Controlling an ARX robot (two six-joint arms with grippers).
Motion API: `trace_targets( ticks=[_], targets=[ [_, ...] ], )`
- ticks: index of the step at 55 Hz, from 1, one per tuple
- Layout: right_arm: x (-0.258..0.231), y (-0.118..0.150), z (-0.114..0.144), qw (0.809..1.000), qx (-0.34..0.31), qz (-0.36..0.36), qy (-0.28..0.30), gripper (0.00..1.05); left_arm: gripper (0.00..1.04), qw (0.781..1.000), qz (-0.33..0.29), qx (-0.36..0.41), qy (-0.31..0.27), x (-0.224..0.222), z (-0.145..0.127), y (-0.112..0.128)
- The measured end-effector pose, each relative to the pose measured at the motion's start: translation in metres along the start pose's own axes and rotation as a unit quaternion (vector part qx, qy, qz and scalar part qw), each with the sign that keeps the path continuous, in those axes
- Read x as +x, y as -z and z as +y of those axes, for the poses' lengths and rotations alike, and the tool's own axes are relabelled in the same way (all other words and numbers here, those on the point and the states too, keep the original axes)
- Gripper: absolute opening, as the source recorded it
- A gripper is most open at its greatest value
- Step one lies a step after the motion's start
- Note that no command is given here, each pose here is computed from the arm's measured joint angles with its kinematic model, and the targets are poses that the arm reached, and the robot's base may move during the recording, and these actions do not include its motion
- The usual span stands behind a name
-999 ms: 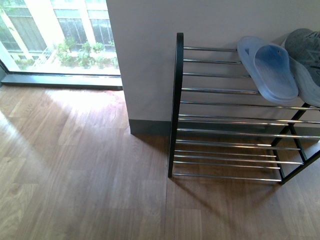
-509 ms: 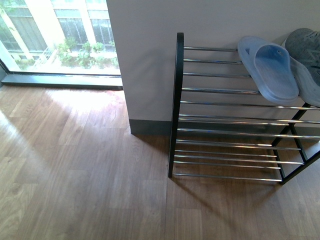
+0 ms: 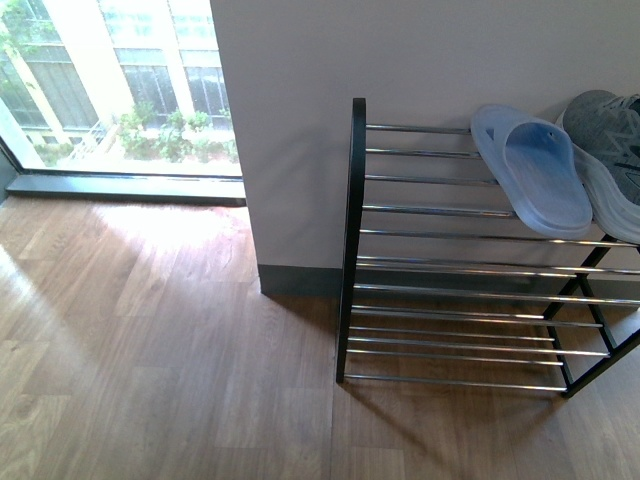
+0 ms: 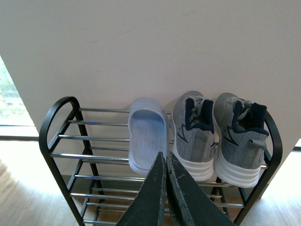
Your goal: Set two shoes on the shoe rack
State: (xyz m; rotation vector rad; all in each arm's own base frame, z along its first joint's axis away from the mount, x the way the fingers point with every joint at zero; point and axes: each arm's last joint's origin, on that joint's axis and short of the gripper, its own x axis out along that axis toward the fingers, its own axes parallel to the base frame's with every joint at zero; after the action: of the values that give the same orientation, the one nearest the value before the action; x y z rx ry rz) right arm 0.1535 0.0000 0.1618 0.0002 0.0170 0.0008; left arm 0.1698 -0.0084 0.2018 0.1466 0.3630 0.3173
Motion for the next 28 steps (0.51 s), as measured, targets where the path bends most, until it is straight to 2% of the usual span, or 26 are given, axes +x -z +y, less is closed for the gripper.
trace_targets(
  ticks=[28],
  targets=[
    [-0.026,-0.009,0.000,1.000,0.000,-0.015,0.000,0.01,0.02,1.000,0.000,0.000,0.000,0.000,0.000,0.000]
  ],
)
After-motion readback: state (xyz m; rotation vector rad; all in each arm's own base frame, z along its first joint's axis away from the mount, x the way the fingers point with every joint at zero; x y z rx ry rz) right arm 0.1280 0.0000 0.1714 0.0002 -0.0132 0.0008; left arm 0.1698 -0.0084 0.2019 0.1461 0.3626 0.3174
